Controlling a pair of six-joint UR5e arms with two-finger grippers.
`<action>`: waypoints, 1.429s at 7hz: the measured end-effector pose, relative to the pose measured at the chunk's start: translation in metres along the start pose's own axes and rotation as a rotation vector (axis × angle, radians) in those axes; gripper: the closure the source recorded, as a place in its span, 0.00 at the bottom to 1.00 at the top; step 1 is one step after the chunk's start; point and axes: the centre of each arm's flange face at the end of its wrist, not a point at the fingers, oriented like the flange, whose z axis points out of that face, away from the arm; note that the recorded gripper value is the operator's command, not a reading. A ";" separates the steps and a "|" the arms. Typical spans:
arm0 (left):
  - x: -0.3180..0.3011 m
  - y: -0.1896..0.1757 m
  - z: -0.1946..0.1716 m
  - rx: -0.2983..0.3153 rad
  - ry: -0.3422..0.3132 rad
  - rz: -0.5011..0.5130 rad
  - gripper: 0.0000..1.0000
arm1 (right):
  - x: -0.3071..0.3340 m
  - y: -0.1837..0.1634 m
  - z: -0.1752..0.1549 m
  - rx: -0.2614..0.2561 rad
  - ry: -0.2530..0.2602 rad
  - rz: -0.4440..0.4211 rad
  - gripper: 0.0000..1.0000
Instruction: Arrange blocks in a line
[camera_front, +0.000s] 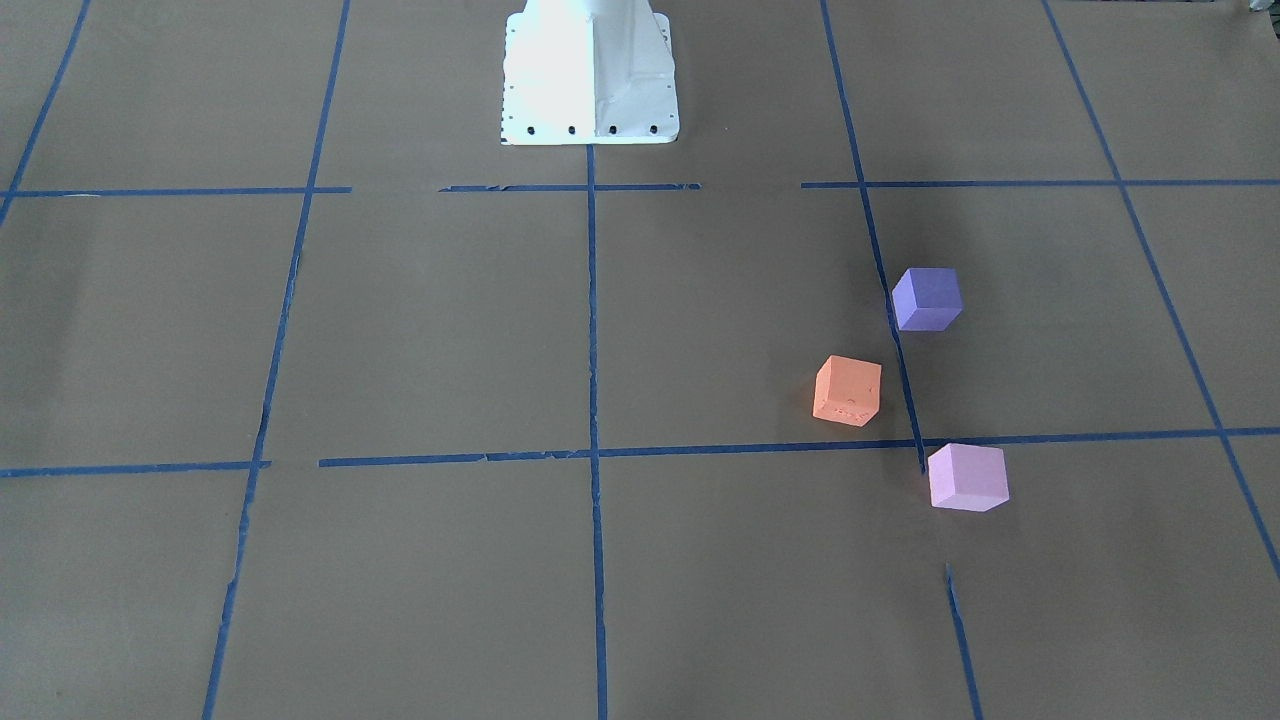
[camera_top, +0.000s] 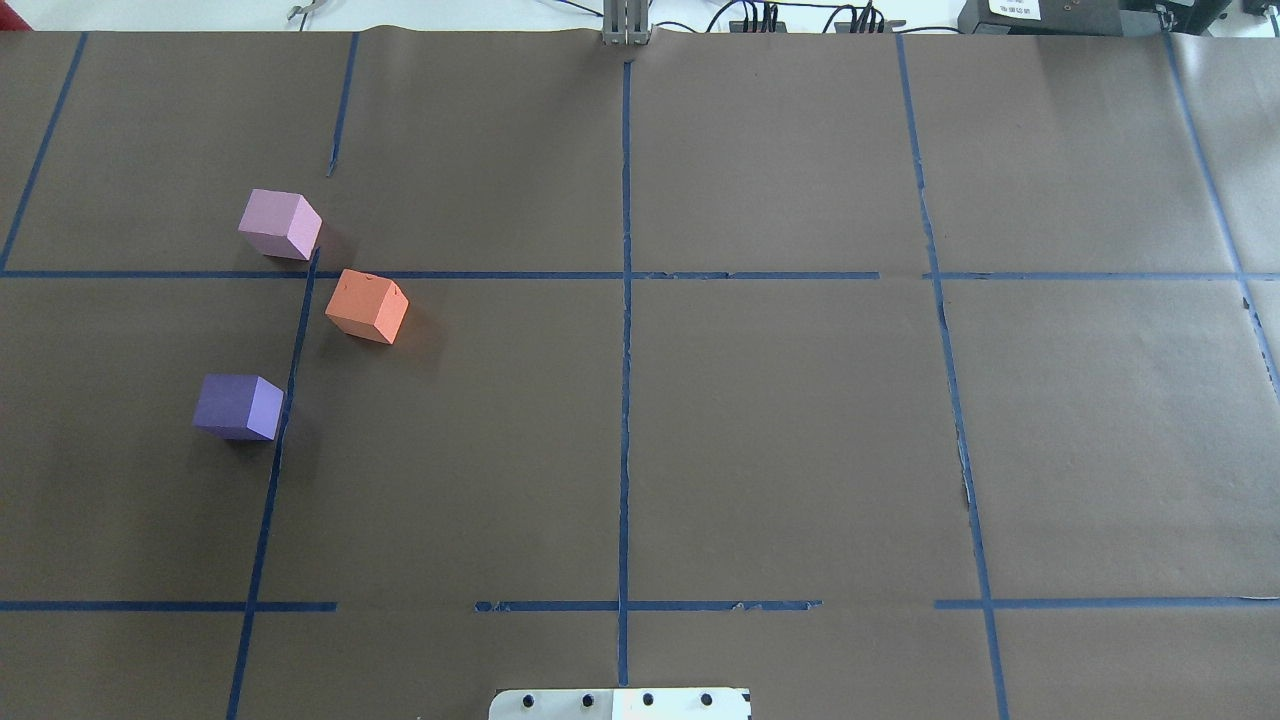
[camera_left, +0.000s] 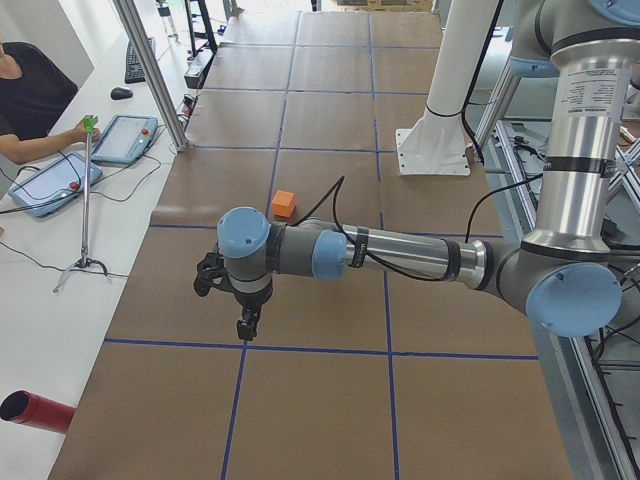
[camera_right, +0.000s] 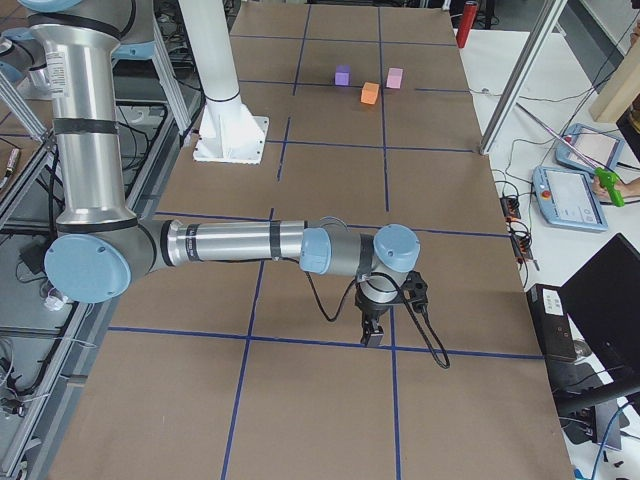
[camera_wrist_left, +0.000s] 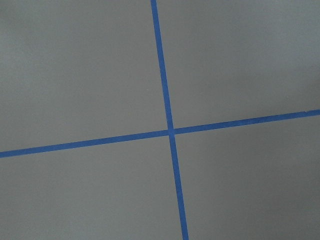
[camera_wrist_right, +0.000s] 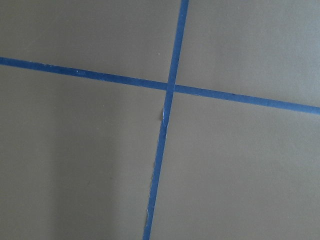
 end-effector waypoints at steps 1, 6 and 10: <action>0.000 0.001 0.000 0.000 0.000 -0.001 0.00 | 0.000 0.000 0.000 0.000 0.000 0.000 0.00; 0.039 -0.011 -0.030 0.061 -0.004 0.010 0.00 | 0.000 0.000 0.000 0.000 0.000 0.000 0.00; 0.228 -0.040 -0.035 0.072 0.080 -0.021 0.00 | 0.000 0.000 0.000 0.000 0.000 0.000 0.00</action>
